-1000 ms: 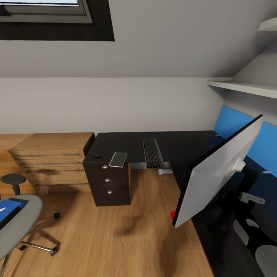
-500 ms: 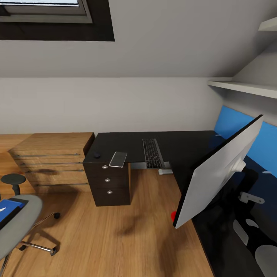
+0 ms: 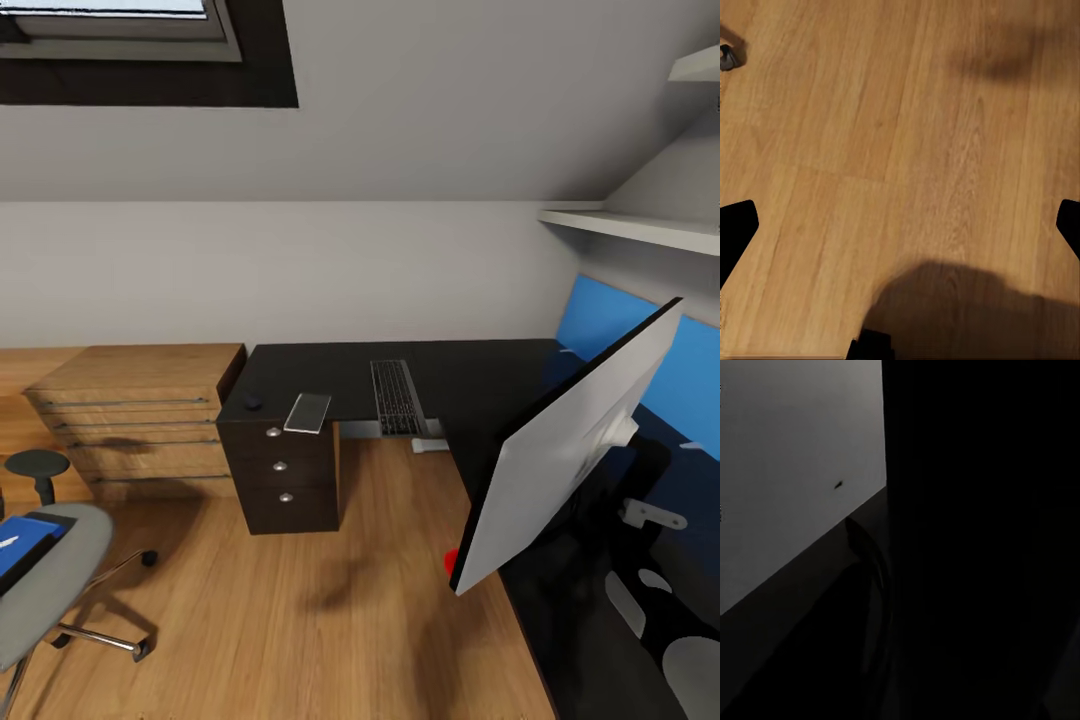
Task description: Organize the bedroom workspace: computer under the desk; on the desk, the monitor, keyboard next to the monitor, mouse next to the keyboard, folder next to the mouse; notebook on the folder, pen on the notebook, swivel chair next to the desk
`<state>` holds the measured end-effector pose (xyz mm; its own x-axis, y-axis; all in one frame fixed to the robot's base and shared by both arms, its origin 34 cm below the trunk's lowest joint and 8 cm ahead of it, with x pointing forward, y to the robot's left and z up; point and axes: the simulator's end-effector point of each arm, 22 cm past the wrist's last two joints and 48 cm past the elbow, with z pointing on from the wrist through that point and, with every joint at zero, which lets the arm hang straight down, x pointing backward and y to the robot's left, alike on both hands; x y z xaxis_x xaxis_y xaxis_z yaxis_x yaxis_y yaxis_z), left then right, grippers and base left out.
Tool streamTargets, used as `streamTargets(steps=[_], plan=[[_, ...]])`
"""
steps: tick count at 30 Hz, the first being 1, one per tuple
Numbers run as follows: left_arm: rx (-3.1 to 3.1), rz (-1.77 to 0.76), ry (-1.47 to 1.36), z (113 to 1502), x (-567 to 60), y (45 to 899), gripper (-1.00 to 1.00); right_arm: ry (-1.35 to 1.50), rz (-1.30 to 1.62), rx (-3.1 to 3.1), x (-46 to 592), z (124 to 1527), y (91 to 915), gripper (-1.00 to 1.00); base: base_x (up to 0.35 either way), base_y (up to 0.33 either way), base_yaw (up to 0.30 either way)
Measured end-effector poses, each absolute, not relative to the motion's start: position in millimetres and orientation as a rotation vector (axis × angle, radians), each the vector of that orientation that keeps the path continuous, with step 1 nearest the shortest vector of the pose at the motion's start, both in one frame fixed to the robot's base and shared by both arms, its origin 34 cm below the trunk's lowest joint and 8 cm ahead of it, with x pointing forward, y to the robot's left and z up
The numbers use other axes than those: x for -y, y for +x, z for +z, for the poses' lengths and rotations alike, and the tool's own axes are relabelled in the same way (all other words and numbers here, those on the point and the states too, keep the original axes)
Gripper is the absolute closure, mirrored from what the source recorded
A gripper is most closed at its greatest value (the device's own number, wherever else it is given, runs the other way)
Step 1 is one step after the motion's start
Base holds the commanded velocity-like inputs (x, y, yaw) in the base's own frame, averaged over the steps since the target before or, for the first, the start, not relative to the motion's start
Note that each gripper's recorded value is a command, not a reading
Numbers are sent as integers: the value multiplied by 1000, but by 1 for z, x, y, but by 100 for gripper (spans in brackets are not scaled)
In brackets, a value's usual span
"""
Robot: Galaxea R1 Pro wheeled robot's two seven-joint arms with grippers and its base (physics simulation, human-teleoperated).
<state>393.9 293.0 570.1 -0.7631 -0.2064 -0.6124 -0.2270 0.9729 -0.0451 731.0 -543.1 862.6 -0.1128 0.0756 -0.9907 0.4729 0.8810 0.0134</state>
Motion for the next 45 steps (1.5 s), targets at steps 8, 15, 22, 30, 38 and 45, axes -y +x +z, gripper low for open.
streamTargets(steps=[8,15,22,30,38,45], plan=[[-2463,41,-303,570,-293,394,-100,427,-355,-1666,542,863,731,100,-170,0,0],[-2463,41,-303,570,-293,394,-100,426,-356,-1667,542,863,732,100,-178,-2,0],[-2462,41,-303,570,-293,394,-100,425,-356,-1668,542,862,732,100,-178,-68,0],[-2463,41,-303,570,-293,394,-100,422,-353,-1668,541,862,732,100,-178,-96,0],[-2462,42,-302,570,-293,394,-100,417,-350,-1668,539,863,733,100,-178,-152,0],[-2462,42,-302,570,-293,394,-100,414,-347,-1669,539,863,733,100,-65,-69,0]])
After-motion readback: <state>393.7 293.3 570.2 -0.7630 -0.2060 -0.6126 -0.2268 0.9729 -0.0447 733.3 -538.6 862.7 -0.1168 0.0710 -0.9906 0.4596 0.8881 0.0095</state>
